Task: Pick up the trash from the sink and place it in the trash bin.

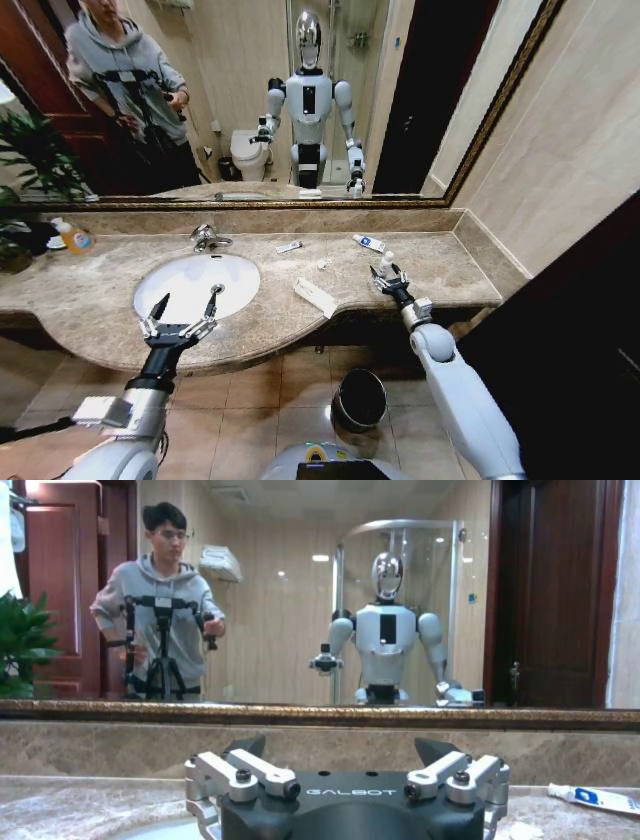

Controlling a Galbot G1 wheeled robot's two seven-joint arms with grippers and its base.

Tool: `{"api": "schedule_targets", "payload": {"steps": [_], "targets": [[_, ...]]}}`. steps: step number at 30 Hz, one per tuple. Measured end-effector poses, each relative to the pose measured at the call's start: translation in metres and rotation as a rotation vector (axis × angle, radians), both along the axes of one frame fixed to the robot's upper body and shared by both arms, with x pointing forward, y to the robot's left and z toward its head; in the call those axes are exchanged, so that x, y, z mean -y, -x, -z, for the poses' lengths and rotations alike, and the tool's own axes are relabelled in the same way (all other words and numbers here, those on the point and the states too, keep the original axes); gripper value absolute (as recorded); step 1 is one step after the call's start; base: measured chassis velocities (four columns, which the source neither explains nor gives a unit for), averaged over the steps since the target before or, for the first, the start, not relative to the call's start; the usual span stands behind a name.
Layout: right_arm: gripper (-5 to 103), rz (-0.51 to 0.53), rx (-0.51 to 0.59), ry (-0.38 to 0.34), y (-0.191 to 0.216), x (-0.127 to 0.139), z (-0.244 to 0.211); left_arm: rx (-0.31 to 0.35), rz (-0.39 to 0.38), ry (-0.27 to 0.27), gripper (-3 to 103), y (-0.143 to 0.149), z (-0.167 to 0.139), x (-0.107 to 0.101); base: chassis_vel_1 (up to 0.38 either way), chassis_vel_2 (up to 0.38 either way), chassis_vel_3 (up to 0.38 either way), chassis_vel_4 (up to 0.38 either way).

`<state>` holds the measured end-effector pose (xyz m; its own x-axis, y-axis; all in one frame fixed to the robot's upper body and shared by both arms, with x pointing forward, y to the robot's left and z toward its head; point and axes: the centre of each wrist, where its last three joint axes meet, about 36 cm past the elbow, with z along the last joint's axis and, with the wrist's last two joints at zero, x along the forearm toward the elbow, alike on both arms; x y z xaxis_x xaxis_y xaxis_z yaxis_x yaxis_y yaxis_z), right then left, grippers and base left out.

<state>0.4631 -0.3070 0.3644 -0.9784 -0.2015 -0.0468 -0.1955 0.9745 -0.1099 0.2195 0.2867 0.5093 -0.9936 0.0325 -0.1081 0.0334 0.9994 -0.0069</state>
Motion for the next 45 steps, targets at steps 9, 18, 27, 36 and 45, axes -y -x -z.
{"api": "schedule_targets", "payload": {"steps": [9,18,27,36,45], "targets": [[35,0.008,0.009,0.001,0.002,0.002,-0.005,0.000,0.000,0.000,100,0.000,0.000,0.000,0.000,0.000,0.000,0.000],[15,0.008,0.017,-0.039,0.025,0.011,-0.020,0.000,0.000,0.000,100,0.000,0.000,0.000,0.000,0.000,0.000,0.000],[13,-0.048,0.027,-0.089,0.106,0.040,-0.040,0.000,0.000,0.000,100,0.000,0.000,0.000,0.000,0.000,0.000,0.000],[13,-0.118,0.100,-0.115,0.195,0.059,0.009,0.000,0.000,0.000,100,0.000,0.000,0.000,0.000,0.000,0.000,0.000],[13,-0.162,-0.030,-0.088,0.281,0.055,0.117,0.000,0.000,0.000,100,0.000,0.000,0.000,0.000,0.000,0.000,0.000]]}}
